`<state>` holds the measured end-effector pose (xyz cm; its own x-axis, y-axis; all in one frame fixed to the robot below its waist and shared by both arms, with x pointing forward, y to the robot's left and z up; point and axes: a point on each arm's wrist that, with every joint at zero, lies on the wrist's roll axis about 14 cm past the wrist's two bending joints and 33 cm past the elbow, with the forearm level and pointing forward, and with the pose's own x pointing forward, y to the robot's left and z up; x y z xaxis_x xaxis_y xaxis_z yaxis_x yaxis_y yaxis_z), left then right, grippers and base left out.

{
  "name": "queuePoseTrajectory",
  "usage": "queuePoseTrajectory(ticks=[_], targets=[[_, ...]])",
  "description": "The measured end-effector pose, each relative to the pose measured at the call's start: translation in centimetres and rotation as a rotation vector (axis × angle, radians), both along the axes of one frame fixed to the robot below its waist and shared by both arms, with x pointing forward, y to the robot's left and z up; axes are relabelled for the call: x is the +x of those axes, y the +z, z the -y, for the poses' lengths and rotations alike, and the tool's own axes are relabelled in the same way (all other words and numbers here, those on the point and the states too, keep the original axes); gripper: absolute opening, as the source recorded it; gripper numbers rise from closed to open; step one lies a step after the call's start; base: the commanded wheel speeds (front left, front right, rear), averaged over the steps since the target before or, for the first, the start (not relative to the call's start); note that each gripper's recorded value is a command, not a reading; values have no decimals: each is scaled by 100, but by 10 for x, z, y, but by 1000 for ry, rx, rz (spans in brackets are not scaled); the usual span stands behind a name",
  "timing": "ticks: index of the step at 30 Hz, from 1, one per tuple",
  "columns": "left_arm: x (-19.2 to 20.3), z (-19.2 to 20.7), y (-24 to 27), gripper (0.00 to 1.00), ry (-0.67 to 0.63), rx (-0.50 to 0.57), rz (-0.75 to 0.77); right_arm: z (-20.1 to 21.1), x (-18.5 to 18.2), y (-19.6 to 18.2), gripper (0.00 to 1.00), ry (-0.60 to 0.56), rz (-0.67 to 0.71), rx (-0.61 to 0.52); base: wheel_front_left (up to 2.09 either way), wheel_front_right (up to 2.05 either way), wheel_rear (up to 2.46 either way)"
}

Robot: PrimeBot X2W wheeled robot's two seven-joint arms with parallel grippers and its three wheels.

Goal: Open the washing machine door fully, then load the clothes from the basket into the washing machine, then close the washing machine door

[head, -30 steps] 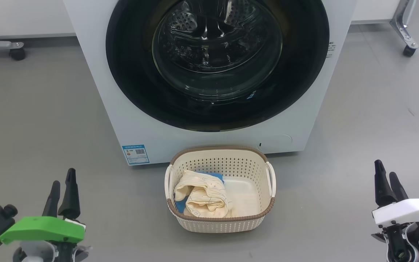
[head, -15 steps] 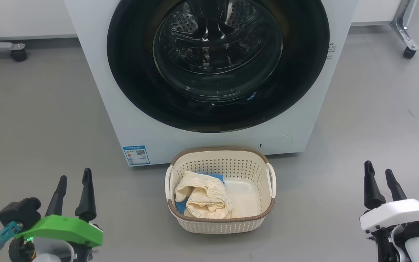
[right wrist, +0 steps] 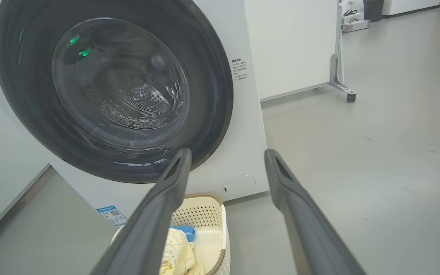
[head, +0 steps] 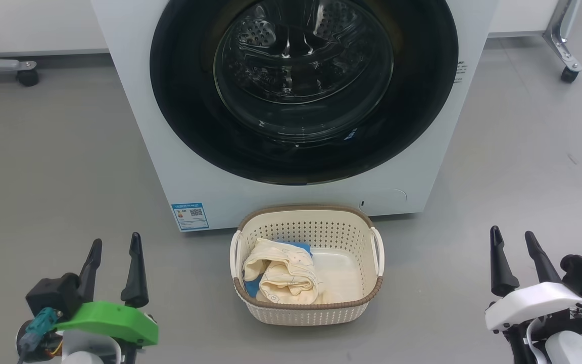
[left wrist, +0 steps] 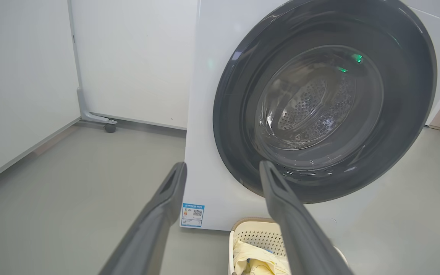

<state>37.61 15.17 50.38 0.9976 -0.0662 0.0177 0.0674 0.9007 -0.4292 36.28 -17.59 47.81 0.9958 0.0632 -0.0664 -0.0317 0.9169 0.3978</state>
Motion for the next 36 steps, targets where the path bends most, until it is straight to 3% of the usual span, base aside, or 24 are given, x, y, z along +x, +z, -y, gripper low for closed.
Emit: queuePoseTrajectory(ticks=[15,36], targets=[[-3,7,0,100,-15,204,41,-11,-4,4,100,63,56,-197,0,0,0],[-3,4,-11,100,8,196,1,-8,-5,0,100,51,44,-197,0,1,-1]])
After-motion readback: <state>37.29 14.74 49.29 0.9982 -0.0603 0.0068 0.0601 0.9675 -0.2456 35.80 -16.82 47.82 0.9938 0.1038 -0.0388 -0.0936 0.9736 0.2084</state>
